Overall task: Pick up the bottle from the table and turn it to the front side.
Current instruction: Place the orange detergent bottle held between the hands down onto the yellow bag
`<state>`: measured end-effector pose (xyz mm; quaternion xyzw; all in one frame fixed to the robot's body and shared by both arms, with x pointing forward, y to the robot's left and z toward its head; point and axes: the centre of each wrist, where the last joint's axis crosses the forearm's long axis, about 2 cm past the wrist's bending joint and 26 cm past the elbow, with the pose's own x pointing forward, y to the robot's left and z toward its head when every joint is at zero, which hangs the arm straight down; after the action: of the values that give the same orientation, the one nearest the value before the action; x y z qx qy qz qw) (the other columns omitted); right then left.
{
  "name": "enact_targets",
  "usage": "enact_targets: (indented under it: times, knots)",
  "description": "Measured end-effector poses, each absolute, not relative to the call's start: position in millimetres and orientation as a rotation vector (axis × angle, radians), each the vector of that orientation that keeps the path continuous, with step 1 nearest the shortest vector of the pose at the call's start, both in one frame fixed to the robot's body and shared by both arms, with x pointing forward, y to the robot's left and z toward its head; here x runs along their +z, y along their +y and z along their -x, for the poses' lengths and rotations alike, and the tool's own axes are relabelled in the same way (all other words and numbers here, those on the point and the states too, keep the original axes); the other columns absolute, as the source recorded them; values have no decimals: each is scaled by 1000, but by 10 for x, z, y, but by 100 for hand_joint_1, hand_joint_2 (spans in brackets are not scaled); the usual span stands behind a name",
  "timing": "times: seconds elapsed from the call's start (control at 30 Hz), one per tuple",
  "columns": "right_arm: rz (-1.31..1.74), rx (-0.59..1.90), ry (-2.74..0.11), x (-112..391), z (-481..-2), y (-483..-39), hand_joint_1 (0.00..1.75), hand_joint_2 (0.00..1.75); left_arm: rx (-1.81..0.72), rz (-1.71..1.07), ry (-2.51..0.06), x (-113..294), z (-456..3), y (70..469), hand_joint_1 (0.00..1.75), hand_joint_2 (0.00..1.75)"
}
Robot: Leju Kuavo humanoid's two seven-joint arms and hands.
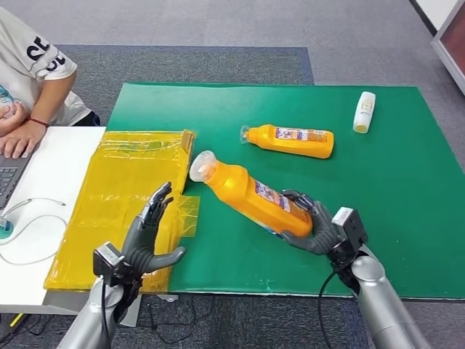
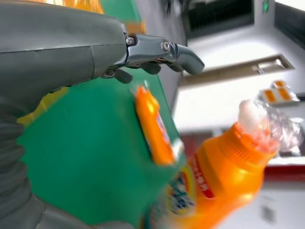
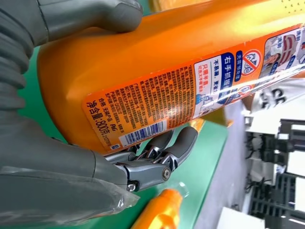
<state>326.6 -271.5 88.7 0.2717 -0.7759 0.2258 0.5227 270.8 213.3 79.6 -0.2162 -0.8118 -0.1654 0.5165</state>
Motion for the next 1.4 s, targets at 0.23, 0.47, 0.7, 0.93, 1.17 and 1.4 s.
enact_targets:
  times: [0.23,0.47,0.7,0.93,1.17,1.4]
  knots:
    - [-731,557,-1905,1011,-3243,-2461,175,175,-263,801,-1885,716,-2727,2302,0,175]
    - [-789,590,-1916,1076,-3231,-2275,175,175,-204,978,-1830,650,-2827,2407,0,175]
    - [-821,695,-1909,1130,-3177,-1889,175,175,-258,1048,-1791,690,-3054,2490,0,175]
    - [-750,806,-1924,1164,-3155,-1668,175,175,-322,1123,-1771,760,-3136,2461,0,175]
    - [-690,870,-1949,1201,-3175,-1528,175,175,-385,1160,-1752,810,-3178,2420,0,175]
    - [-631,868,-1964,1203,-3182,-1491,175,175,-423,1199,-1726,816,-3174,2385,0,175]
